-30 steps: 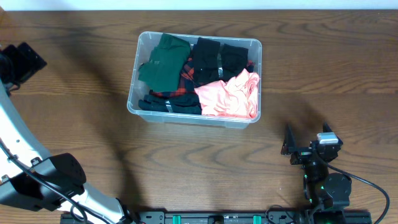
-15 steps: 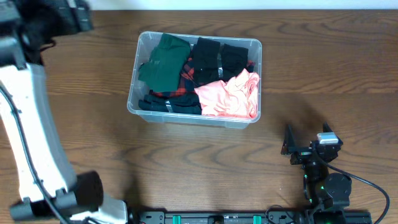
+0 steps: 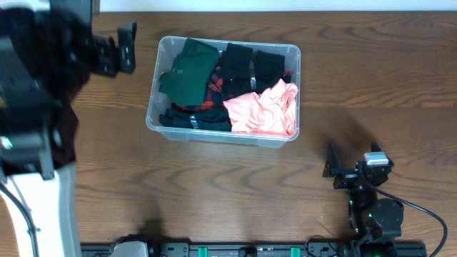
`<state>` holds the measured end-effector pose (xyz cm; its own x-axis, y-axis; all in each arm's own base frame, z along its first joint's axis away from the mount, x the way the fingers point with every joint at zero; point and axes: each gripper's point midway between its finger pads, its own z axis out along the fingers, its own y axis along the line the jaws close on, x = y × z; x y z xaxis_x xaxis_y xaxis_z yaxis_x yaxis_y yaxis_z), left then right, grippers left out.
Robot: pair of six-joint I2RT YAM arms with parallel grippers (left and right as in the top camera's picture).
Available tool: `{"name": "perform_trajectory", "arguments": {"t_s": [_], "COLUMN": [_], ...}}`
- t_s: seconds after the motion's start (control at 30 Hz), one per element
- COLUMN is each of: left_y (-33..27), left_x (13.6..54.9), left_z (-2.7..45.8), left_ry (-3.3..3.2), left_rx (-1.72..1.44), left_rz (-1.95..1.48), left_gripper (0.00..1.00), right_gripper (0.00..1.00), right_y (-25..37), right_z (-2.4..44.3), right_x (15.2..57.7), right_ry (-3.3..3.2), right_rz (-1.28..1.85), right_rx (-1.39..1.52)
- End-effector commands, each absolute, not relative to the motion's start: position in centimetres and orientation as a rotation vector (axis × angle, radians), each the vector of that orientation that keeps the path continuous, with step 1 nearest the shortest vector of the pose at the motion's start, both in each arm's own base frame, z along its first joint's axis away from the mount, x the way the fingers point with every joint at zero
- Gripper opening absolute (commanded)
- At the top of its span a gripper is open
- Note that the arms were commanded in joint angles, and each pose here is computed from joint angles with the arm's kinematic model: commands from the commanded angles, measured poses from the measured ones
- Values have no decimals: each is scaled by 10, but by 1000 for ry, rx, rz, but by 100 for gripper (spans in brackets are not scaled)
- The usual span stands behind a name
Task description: Pack container
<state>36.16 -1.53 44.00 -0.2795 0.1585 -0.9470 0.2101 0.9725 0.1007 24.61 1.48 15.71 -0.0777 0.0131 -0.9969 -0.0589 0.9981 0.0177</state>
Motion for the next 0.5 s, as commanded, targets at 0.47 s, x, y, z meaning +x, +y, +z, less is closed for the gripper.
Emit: {"name": "perform_trajectory", "arguments": {"t_s": [0.47], "left_y": [-27], "left_x": [273], "left_z": [285], "left_ry": [1658], "left_rx": [258], "left_rz": [-69], "left_gripper": [98], "right_gripper": [99], "right_y": [11], "right_z": [157], "right_x": [246], "right_ry": [1645], "right_rz": [50], "right_rx": [-14]}}
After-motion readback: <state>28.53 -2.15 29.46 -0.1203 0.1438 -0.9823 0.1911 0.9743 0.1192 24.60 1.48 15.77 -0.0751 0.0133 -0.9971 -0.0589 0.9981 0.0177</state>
